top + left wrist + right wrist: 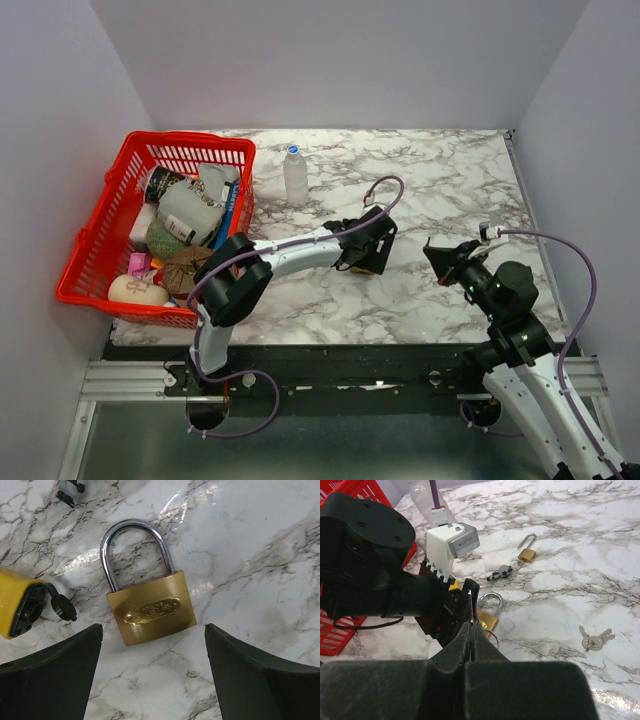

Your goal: Unlock with the key

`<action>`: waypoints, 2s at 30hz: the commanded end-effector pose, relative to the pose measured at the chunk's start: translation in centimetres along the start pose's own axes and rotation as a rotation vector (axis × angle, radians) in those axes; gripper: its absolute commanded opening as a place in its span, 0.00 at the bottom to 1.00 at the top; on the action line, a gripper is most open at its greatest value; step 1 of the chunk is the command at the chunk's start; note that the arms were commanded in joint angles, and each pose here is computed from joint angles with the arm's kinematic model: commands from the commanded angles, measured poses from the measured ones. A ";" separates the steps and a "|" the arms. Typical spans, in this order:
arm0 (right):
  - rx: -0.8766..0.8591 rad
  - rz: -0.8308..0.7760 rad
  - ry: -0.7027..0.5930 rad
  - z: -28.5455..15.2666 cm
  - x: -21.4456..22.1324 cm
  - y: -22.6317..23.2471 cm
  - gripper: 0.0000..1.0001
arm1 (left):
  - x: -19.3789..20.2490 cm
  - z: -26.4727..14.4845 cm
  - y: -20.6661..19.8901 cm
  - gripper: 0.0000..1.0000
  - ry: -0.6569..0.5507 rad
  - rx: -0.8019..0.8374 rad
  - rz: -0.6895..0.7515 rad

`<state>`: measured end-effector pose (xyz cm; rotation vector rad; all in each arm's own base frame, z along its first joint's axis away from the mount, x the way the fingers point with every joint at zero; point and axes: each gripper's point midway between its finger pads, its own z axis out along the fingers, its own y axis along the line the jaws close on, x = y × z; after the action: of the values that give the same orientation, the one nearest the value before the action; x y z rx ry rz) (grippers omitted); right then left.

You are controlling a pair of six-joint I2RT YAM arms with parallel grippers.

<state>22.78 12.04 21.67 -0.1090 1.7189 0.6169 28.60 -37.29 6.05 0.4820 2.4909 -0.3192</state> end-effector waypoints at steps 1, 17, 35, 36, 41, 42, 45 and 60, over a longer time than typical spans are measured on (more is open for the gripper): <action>0.015 -0.008 0.012 -0.2 0.7 -0.5 0.01 | 0.0 1.1 0.3 0.91 0.035 -0.005 0.013; 0.015 -0.004 0.031 0.1 1.4 -0.7 0.01 | 1.9 3.8 1.9 0.86 0.118 -0.124 0.047; -0.175 0.152 0.207 1.5 8.9 1.4 0.01 | 3.7 4.4 1.5 0.21 0.109 -0.020 -0.118; -0.174 0.180 0.237 1.5 10.2 1.3 0.01 | 4.0 4.3 1.6 0.19 0.109 -0.019 -0.143; -0.206 0.239 0.286 2.0 12.6 1.5 0.01 | 2.8 3.5 0.6 0.10 0.045 0.061 -0.230; -0.210 0.256 0.293 2.1 12.8 1.6 0.01 | 3.5 3.5 0.7 0.10 0.057 0.071 -0.243; -0.238 0.301 0.328 2.3 14.2 2.1 0.01 | 3.3 3.2 0.5 0.07 0.038 0.111 -0.297; -0.331 0.423 0.423 5.4 16.6 5.3 0.01 | 3.4 2.5 0.3 0.05 0.009 0.184 -0.370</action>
<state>19.31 21.63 4.27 -0.0913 2.1954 1.1805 29.96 -37.31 4.03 0.0850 2.4558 -0.6666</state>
